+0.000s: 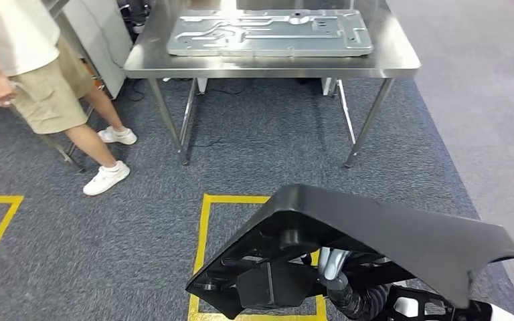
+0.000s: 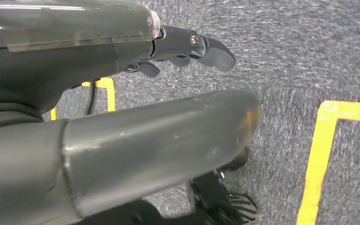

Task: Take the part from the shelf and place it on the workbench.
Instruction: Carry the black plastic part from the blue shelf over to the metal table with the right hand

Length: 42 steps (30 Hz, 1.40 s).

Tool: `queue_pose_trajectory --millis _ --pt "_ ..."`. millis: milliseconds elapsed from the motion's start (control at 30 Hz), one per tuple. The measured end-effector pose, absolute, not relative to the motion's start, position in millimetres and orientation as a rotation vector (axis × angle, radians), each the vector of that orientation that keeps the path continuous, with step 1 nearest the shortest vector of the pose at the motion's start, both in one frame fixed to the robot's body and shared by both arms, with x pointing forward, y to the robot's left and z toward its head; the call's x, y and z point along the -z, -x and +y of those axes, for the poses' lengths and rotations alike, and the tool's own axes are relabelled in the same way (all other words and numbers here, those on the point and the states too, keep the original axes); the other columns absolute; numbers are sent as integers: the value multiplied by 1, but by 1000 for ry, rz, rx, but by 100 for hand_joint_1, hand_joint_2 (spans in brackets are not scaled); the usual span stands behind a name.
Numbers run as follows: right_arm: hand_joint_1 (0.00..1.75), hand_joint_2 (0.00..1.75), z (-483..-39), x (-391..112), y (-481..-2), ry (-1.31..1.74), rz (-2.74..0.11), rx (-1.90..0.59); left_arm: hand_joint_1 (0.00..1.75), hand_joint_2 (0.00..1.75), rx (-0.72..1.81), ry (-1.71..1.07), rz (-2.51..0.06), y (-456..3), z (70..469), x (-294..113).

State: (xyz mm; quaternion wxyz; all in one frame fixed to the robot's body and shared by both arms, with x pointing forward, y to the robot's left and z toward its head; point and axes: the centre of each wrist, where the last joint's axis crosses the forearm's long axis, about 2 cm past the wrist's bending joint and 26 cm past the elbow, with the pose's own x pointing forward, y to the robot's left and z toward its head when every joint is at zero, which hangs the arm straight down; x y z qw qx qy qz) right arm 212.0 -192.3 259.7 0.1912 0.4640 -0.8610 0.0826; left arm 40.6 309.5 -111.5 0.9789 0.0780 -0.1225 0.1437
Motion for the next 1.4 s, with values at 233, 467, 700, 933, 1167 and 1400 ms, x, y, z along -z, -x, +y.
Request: queue_pose_trajectory --millis 233,467,700,933,1167,1400 --pt "173 175 -192 -258 -212 -1297 -2411 -233 0 0 -290 -142 -233 -38 310 112" --pt "173 175 -192 -258 -213 -1286 -2398 -238 0 0 -302 -115 -243 -42 312 111" --pt "173 175 -192 -257 -214 -1254 -2400 -222 0 0 -303 -94 -242 -38 311 112" --pt "173 175 -192 -258 -215 -1240 -2405 -212 0 0 -307 -91 -246 -39 312 112" --pt "173 175 -192 -259 -216 -1235 -2406 -203 0 0 -310 -94 -240 -37 314 112" --pt "173 175 -192 -261 -217 -1222 -2407 -190 0 0 -313 -107 -244 -37 321 112"
